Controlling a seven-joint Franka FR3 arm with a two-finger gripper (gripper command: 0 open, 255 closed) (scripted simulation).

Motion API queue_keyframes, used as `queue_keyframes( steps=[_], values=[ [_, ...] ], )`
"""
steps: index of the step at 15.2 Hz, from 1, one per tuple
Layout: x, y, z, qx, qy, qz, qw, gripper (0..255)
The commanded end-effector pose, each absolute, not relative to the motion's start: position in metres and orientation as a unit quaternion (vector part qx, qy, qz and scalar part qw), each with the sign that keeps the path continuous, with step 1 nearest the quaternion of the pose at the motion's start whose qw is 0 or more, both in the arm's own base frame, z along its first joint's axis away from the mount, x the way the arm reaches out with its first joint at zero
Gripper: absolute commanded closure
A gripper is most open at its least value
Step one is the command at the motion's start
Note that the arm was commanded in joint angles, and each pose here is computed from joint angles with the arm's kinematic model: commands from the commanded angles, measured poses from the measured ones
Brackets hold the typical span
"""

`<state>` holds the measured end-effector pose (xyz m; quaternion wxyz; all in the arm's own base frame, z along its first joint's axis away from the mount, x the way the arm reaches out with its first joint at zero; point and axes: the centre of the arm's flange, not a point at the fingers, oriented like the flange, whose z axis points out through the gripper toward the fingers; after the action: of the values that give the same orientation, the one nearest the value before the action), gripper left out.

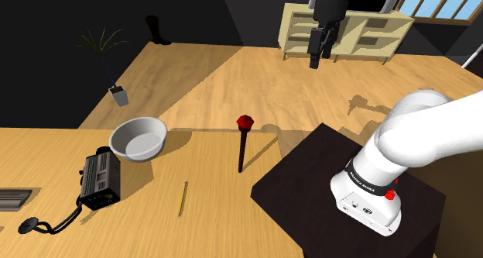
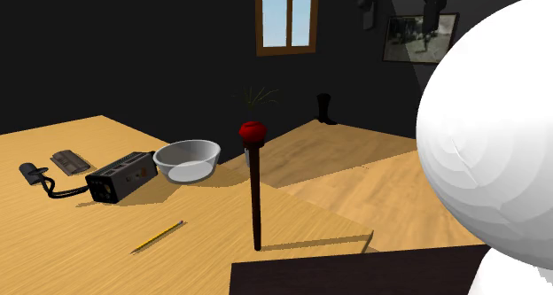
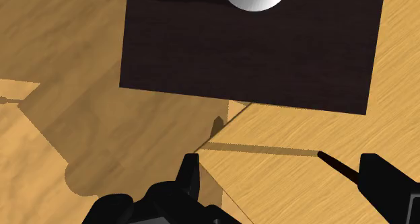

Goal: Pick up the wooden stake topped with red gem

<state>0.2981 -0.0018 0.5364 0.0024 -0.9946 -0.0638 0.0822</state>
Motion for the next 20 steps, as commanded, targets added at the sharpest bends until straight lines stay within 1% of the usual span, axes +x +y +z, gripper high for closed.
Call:
queue_keyframes(
  steps=[1,20],
  values=[
    [0.298,-0.002,0.536,-0.995,-0.064,0.082,0.002,0],
    [0.350,0.227,0.397,-0.992,-0.066,0.037,-0.100,0]
  ],
)
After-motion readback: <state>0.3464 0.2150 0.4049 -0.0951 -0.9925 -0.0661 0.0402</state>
